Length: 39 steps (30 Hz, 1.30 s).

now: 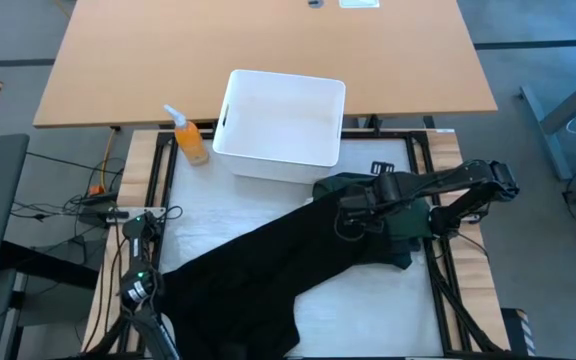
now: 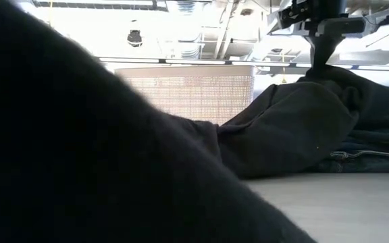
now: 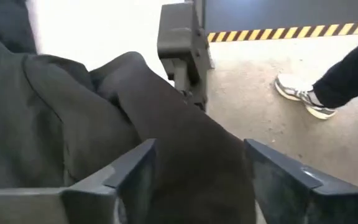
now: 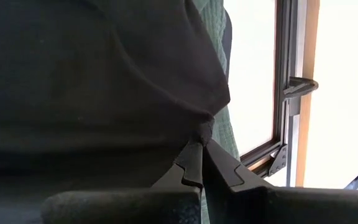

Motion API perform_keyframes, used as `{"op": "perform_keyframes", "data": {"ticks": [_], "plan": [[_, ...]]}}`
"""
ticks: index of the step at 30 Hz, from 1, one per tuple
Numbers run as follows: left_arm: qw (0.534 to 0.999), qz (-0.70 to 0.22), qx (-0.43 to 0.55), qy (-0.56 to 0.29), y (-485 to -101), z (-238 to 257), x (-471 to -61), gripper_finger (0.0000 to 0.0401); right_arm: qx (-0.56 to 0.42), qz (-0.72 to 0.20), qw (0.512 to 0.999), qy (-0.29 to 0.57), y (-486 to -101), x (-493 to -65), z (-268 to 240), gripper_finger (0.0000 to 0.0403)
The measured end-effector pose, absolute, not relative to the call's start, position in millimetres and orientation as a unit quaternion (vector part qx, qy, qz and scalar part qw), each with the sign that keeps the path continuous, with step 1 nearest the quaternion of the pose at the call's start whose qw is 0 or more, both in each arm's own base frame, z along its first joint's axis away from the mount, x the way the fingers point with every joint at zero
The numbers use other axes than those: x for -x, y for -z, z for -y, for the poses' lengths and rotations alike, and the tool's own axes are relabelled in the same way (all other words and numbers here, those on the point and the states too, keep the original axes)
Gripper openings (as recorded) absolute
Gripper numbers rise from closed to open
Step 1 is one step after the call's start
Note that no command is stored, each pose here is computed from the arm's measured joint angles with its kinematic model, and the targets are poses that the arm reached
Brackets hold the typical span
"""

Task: Fold laundry
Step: Fold the black shirt from the white laundry organizer

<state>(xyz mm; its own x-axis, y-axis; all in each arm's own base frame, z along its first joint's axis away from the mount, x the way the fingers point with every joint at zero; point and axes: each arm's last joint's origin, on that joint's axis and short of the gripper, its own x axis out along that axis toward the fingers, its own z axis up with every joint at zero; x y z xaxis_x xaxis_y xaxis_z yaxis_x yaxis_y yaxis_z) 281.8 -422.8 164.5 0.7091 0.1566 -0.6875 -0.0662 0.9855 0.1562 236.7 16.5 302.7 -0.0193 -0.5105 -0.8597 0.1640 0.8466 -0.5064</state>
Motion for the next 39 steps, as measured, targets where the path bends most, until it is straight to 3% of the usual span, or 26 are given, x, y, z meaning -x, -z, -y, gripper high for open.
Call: {"op": "perform_keyframes", "data": {"ticks": [6,15,19,25,27,31,39], "plan": [[0.916,-0.393,-0.05,-0.066,-164,412,-298,0.0256,0.137,-0.669,0.691,0.236,-303,-236,-23,0.002],[0.897,-0.438,-0.025,-0.048,-162,404,-309,0.0245,0.139,-0.669,0.692,0.233,-303,-236,-24,0.002],[0.897,-0.439,-0.033,-0.048,-162,403,-309,0.0194,0.14,-0.668,0.692,0.234,-303,-236,-24,0.002],[0.895,-0.44,-0.043,-0.052,-161,402,-308,0.0045,0.14,-0.668,0.692,0.235,-303,-236,-24,0.002],[0.895,-0.442,-0.037,-0.054,-162,402,-308,0.0013,0.143,-0.669,0.691,0.232,-303,-236,-24,0.002],[0.88,-0.472,-0.031,-0.05,-171,401,-303,0.0002,0.147,-0.67,0.691,0.23,-303,-236,-24,0.002],[0.869,-0.487,-0.033,-0.081,-229,393,-275,0.0,0.175,-0.656,0.69,0.252,-304,-237,-22,0.002]]}}
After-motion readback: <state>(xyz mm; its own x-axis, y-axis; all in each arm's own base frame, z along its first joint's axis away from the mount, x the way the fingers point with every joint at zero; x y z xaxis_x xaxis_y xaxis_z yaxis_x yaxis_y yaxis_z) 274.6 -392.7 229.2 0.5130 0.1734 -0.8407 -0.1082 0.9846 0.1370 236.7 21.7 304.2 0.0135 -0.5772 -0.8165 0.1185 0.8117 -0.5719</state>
